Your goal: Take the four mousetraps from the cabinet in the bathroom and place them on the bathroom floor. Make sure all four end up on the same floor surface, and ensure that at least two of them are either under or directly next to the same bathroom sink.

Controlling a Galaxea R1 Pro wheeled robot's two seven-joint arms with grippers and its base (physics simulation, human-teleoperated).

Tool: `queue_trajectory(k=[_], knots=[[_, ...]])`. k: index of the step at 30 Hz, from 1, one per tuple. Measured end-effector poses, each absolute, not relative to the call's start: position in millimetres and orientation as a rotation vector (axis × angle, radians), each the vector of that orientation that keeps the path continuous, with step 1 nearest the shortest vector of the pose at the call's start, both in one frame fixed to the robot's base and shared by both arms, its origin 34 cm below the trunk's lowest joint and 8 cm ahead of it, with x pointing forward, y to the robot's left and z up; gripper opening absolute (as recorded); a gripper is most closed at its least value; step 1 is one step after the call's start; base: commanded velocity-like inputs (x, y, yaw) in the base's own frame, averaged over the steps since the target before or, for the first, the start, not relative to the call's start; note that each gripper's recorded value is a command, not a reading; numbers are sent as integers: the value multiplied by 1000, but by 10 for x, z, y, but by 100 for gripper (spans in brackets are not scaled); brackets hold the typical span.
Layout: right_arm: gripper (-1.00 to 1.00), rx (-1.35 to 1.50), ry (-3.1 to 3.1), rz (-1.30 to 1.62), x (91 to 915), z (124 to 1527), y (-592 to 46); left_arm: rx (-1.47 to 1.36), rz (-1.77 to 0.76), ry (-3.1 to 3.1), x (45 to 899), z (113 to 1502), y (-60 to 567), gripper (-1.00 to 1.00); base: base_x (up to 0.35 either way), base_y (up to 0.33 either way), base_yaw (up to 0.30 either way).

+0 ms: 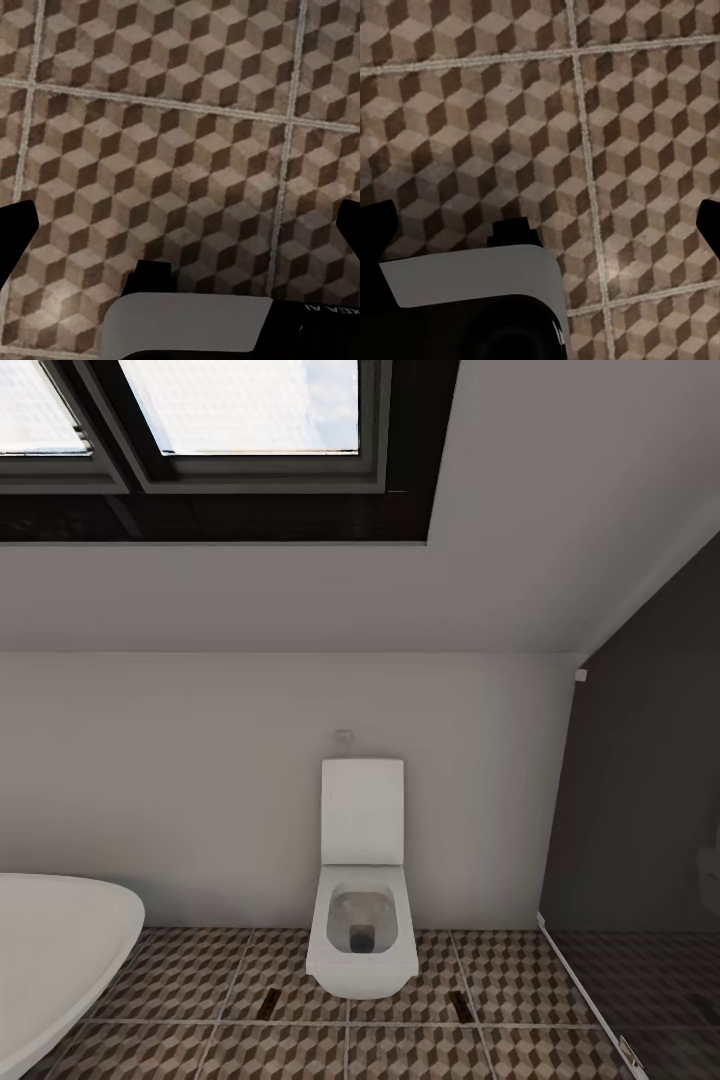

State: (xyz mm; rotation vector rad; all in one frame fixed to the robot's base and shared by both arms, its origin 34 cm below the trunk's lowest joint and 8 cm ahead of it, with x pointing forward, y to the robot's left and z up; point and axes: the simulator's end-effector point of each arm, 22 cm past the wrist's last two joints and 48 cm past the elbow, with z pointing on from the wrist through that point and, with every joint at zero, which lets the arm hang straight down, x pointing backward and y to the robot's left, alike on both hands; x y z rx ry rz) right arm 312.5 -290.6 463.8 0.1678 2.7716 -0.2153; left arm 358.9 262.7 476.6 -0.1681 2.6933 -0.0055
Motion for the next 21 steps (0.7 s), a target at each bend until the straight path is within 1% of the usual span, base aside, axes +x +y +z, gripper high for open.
queue_trajectory(k=[21], knots=[[100, 162, 2771, -216, 3128, 4639, -2909, -165, -6, 2693, 3591, 4766, 2622, 100, 0, 0, 0]])
